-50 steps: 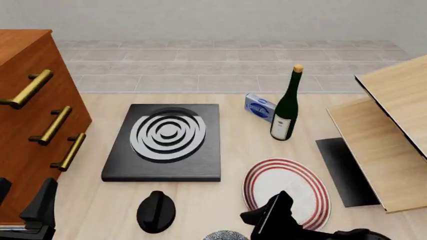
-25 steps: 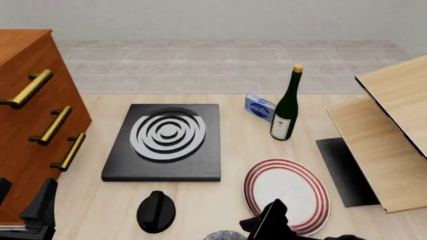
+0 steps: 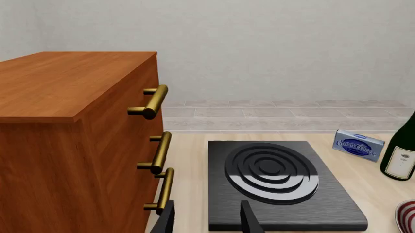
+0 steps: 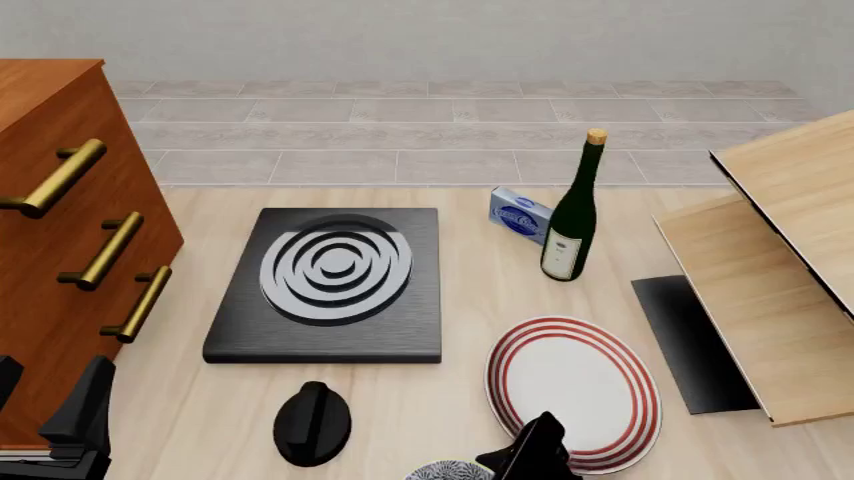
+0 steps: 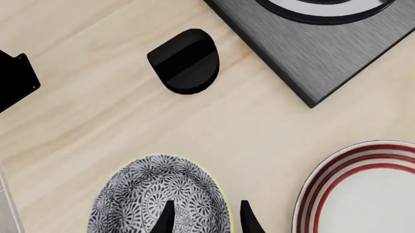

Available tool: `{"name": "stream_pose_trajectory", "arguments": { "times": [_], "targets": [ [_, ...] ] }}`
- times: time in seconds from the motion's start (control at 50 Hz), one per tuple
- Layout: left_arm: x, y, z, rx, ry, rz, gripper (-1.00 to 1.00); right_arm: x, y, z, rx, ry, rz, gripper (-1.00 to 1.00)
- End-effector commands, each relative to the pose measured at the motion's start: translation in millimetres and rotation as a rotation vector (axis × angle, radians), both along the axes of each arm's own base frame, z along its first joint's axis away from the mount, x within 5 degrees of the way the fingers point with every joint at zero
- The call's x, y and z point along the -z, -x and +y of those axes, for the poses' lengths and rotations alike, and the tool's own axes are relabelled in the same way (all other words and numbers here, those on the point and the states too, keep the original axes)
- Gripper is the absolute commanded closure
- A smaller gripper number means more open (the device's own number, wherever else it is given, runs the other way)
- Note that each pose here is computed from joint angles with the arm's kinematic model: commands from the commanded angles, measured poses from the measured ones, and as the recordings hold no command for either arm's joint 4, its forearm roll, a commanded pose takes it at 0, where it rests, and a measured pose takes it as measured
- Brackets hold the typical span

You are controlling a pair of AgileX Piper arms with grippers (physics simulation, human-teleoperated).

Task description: Put the bowl on the stove.

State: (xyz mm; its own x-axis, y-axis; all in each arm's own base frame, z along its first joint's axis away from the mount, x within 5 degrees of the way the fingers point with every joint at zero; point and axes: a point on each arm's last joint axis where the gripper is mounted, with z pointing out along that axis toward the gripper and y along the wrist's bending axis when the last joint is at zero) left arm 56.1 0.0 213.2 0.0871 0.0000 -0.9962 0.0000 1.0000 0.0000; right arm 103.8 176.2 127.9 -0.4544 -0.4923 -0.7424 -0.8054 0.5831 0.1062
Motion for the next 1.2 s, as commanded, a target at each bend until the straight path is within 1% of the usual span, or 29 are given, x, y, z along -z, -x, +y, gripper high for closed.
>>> {"name": "stream_pose_trajectory", "arguments": {
  "times": [0.02,0.14,0.26,0.28,0.5,0.7,0.96,1.2],
  "targets": [
    [0,0,0,0.0,0.0,0.0,-1.0,10,1,2,0.007,0.002,0.021,-1.0],
    [0,0,0,0.0,0.0,0.0,-1.0,12,1,3,0.009,0.002,0.027,-1.0],
    [0,0,0,0.0,0.0,0.0,-1.0,9,0,3,0.005,0.004,0.018,-1.0],
    [0,0,0,0.0,0.0,0.0,-1.0,8,0,1,0.007,0.004,0.013,1.0],
    [0,0,0,0.0,0.0,0.0,-1.0,2,1,2,-0.003,-0.003,0.004,1.0],
    [0,0,0,0.0,0.0,0.0,-1.0,-9,0,1,-0.013,-0.011,-0.02,1.0],
    [0,0,0,0.0,0.0,0.0,-1.0,-36,-1,-2,-0.031,-0.038,-0.077,1.0],
    [0,0,0,0.0,0.0,0.0,-1.0,-66,0,-3,-0.036,-0.09,-0.119,1.0]
  ]
}}
